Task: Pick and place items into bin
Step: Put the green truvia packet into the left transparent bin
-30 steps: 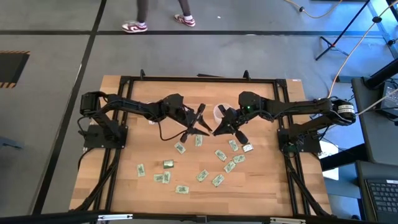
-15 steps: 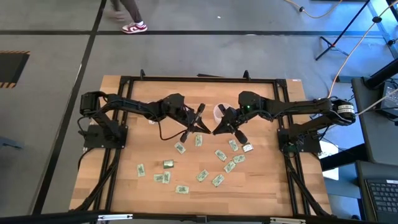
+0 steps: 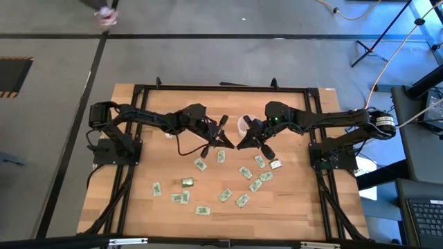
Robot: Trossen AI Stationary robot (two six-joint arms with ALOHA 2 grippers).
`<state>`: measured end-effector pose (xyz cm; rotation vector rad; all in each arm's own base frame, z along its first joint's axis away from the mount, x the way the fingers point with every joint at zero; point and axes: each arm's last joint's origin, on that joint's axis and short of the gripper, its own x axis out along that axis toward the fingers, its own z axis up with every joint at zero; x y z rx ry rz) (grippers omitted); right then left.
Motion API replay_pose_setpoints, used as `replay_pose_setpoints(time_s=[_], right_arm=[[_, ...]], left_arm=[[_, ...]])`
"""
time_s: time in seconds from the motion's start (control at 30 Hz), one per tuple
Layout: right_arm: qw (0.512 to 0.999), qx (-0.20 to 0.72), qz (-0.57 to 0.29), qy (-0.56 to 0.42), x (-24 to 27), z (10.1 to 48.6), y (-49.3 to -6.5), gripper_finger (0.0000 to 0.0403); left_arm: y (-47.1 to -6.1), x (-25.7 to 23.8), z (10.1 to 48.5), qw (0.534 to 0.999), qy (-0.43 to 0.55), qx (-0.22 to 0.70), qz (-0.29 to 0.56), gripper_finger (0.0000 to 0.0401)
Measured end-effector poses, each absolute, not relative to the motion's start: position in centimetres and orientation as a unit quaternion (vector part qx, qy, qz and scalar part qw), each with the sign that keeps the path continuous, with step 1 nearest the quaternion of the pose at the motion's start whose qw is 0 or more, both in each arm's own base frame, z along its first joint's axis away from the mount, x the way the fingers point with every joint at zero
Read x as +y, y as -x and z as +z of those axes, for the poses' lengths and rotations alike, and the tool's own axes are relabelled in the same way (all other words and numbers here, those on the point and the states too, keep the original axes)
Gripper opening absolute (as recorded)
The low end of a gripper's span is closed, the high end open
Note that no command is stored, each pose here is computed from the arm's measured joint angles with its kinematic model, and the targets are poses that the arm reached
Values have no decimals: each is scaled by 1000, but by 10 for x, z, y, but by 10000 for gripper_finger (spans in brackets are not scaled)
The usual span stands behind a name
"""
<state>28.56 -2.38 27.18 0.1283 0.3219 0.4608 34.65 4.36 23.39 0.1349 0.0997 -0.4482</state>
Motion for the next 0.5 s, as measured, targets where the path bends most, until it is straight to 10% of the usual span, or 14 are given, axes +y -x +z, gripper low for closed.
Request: replay_pose_setpoints(time_s=[0.5], right_arm=[[963,146,219,-54,-24,276,-286,59]], left_arm=[[-346,44,229,971,-62,61,-223,2]])
